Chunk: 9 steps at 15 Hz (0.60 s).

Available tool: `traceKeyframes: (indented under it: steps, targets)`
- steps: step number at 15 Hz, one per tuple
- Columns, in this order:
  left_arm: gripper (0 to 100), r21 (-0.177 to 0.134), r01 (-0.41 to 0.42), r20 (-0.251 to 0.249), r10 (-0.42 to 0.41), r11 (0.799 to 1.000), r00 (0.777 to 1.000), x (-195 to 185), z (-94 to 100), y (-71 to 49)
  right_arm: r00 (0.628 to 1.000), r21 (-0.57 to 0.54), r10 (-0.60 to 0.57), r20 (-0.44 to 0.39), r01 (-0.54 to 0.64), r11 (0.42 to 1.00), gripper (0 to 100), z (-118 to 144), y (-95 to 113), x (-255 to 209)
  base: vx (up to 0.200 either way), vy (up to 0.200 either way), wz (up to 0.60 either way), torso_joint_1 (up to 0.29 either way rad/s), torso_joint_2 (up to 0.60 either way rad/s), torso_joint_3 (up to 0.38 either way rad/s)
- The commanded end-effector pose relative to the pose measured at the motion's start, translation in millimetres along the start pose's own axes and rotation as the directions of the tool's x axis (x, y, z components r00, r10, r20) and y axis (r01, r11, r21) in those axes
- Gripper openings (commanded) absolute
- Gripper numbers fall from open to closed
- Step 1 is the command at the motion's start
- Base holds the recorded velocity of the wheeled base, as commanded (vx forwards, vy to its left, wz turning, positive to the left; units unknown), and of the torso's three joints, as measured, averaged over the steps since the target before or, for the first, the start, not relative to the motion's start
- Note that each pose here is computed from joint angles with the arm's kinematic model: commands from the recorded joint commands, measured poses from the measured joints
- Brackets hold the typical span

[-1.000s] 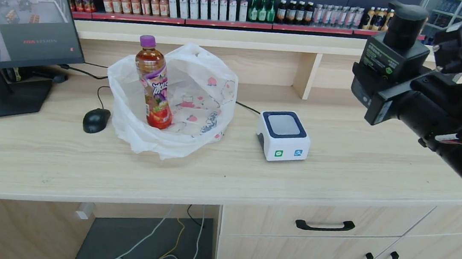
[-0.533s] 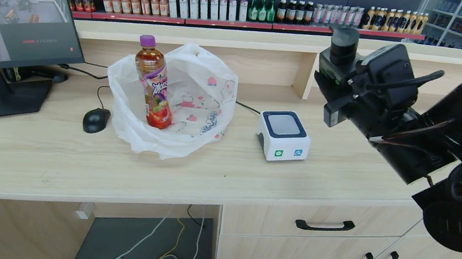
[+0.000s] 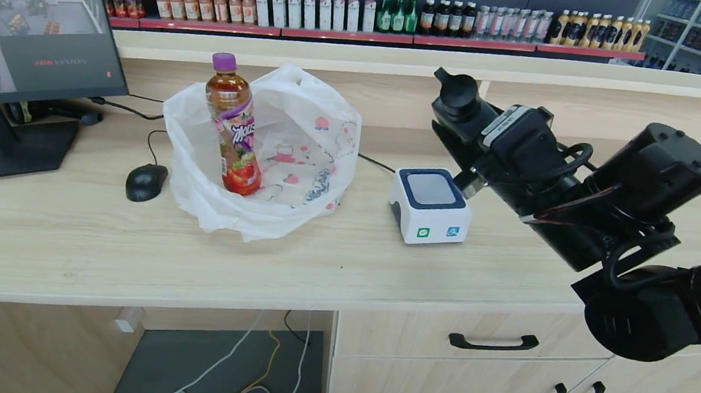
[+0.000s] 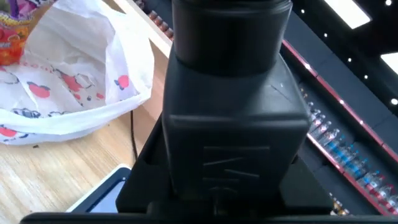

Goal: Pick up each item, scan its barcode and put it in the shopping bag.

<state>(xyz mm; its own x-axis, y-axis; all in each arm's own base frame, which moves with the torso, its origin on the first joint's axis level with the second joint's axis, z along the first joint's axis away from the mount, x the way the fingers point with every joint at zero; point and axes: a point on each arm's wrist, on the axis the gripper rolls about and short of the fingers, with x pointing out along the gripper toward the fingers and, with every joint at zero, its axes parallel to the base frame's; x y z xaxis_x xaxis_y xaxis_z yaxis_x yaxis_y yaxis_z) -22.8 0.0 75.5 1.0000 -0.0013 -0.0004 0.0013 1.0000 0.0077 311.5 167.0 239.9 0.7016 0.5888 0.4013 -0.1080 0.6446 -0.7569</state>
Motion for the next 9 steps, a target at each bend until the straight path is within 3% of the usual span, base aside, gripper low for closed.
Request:
traceKeyframes:
  steps: [1, 5, 9]
  targets:
    - [100, 0.0, 0.0, 0.0, 0.0, 1.0, 1.0, 0, 0.0, 0.0, 0.999, -0.027, 0.031, 0.012, -0.031, 0.999, 0, -11, 5, 4, 0.0, 0.0, 0.0, 0.0, 0.0, 0.0]
    - [100, 0.0, 0.0, 0.0, 0.0, 1.0, 1.0, 0, 0.0, 0.0, 0.99, -0.084, 0.078, 0.116, -0.068, 0.994, 0, -18, 10, 23, 0.0, 0.0, 0.0, 0.0, 0.0, 0.0]
    - [100, 0.0, 0.0, 0.0, 0.0, 1.0, 1.0, 0, 0.0, 0.0, 0.984, -0.141, 0.111, 0.141, -0.091, 0.986, 0, -30, 11, 26, 0.0, 0.0, 0.0, 0.0, 0.0, 0.0]
